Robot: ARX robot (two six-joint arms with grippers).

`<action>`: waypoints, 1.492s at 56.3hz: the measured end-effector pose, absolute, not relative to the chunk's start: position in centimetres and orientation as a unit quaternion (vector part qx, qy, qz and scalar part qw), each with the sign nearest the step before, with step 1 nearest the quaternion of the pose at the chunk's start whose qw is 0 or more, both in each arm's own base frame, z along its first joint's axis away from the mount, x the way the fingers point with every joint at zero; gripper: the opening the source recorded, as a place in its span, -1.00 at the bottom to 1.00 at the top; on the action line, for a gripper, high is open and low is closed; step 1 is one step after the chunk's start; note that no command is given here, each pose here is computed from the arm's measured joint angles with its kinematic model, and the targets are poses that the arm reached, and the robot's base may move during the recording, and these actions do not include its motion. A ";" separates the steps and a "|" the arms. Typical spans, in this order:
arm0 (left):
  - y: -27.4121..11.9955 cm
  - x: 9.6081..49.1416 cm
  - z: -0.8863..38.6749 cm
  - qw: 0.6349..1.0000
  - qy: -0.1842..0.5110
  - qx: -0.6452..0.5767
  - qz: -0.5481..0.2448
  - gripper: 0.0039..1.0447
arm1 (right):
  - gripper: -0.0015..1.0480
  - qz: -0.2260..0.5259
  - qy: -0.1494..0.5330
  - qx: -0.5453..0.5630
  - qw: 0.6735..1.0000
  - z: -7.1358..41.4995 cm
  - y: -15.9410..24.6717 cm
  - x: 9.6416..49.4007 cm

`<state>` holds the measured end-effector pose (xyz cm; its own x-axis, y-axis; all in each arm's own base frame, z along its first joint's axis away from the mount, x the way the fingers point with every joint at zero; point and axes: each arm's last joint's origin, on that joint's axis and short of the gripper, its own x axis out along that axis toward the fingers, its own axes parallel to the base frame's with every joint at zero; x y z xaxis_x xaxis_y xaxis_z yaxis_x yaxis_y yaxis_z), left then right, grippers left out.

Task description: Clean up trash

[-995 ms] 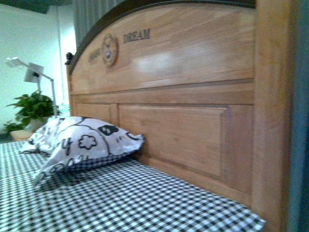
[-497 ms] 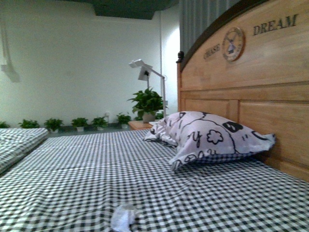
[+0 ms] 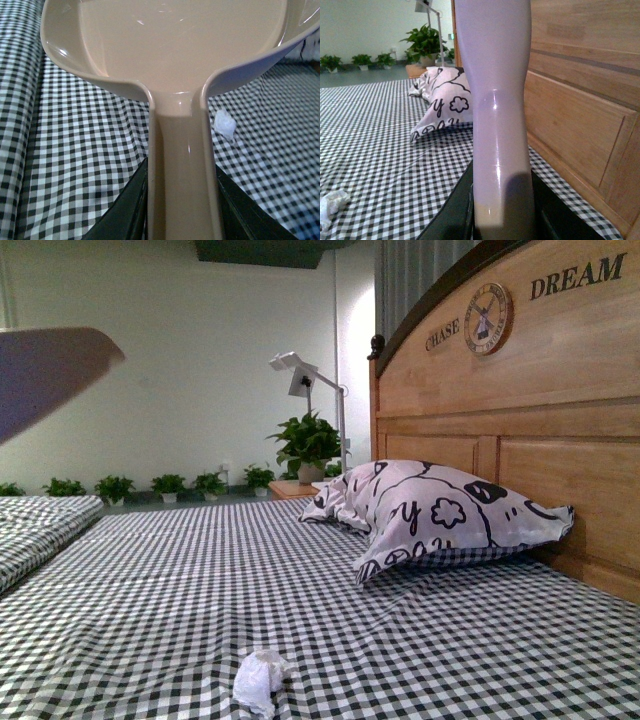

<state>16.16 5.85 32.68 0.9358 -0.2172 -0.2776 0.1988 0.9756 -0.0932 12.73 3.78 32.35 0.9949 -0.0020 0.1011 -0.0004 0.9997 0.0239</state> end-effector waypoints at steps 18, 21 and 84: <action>7.7 22.4 29.2 0.931 0.251 0.169 -0.204 -0.47 | -0.61 -0.002 -0.051 0.012 0.999 32.3 3.8 12.7; 7.3 23.1 28.8 0.917 0.254 0.203 -0.231 -0.47 | -0.61 -0.002 -0.050 0.012 0.999 32.3 3.8 12.7; 5.4 26.4 22.3 0.836 0.300 0.297 -0.351 -0.47 | -0.61 -0.002 -0.051 0.012 0.999 32.3 3.8 12.7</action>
<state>26.39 5.39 22.33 0.5733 -0.4082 -0.7105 0.7649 0.5774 0.2854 12.73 3.78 32.35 0.9949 -0.0050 0.1010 0.0026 0.9997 0.0242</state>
